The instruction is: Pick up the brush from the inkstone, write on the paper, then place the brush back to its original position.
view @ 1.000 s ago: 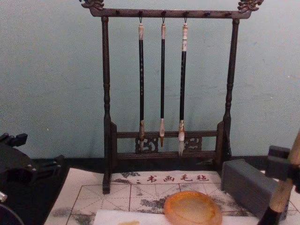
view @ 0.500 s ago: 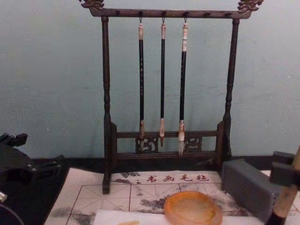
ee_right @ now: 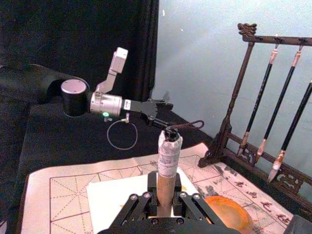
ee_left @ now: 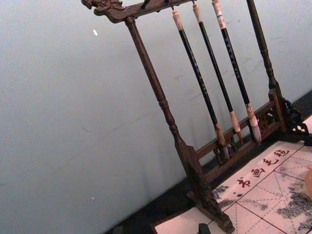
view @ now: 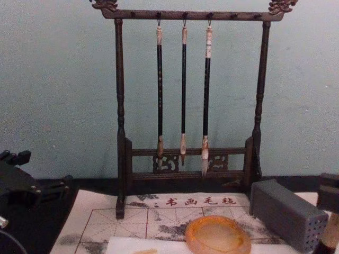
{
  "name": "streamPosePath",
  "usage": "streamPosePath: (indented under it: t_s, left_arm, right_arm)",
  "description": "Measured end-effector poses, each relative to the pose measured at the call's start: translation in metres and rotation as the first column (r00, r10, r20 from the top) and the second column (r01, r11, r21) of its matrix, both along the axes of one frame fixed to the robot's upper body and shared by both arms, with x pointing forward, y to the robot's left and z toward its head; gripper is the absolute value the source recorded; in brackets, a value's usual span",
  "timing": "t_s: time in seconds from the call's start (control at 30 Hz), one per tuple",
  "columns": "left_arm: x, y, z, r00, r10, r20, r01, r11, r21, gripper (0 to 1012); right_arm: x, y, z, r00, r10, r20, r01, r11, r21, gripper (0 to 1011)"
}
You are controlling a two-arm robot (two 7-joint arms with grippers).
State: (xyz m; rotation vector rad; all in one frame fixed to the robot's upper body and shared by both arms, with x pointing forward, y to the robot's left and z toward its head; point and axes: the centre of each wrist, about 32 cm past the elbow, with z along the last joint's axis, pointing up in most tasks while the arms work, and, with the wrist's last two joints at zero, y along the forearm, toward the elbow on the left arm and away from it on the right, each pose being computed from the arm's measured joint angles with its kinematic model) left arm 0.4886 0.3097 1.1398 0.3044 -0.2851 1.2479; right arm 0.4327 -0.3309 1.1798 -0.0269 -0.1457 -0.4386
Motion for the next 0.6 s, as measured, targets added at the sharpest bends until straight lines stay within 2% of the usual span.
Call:
streamPosePath:
  t_s: [0.6]
  left_arm:
    - [0.0,0.0,0.0,1.0,0.0,0.0,0.0,1.0,0.0,1001]
  right_arm:
    - [-0.0052,-0.0093,0.0018,0.999,-0.032,0.002,0.032,0.999,0.0,185]
